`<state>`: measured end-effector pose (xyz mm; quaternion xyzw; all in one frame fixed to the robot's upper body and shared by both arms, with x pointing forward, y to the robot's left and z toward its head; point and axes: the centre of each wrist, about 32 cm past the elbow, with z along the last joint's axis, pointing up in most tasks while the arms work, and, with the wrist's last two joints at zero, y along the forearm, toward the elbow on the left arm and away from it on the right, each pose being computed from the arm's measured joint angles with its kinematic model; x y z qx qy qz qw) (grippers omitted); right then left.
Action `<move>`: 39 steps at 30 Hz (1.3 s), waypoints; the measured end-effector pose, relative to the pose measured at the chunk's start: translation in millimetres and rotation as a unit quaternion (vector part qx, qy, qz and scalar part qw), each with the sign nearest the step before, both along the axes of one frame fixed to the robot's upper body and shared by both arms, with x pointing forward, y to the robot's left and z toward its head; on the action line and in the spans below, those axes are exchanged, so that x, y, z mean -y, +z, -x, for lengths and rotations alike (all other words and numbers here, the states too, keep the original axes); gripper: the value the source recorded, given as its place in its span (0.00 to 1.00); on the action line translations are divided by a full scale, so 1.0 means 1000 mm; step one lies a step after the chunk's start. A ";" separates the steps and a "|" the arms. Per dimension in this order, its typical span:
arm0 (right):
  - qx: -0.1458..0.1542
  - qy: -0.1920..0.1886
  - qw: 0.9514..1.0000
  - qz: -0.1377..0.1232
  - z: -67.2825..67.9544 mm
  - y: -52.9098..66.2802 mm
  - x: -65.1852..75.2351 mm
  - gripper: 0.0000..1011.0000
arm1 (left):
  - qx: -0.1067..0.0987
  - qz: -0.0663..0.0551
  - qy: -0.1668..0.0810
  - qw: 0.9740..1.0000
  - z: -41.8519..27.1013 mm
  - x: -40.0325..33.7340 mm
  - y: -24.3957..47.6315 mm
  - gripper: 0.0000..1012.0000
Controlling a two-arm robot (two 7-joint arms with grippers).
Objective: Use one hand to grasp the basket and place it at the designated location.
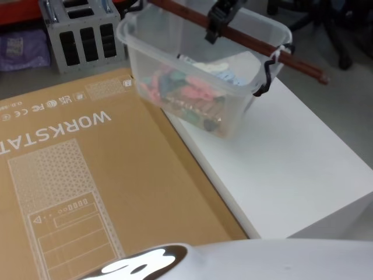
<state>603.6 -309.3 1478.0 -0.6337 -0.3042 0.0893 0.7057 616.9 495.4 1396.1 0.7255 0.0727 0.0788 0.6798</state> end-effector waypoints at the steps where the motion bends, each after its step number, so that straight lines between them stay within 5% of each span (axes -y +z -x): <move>1: 0.002 0.015 1.000 0.003 0.000 0.000 -0.008 0.23 | 0.000 0.000 0.000 1.000 0.0000 0.0000 0.0000 0.00; 11: 0.007 0.074 0.997 0.017 0.004 0.000 -0.039 0.23 | 0.000 0.000 0.000 1.000 0.0000 0.0000 0.0000 0.00; 20: 0.010 0.140 0.990 0.024 0.010 -0.002 -0.067 0.23 | 0.000 0.000 0.000 1.000 0.0000 0.0000 0.0000 0.00; 39: 0.032 0.275 0.960 0.033 0.040 -0.004 -0.116 0.23 | 0.000 0.000 0.000 1.000 0.0000 0.0001 0.0000 0.00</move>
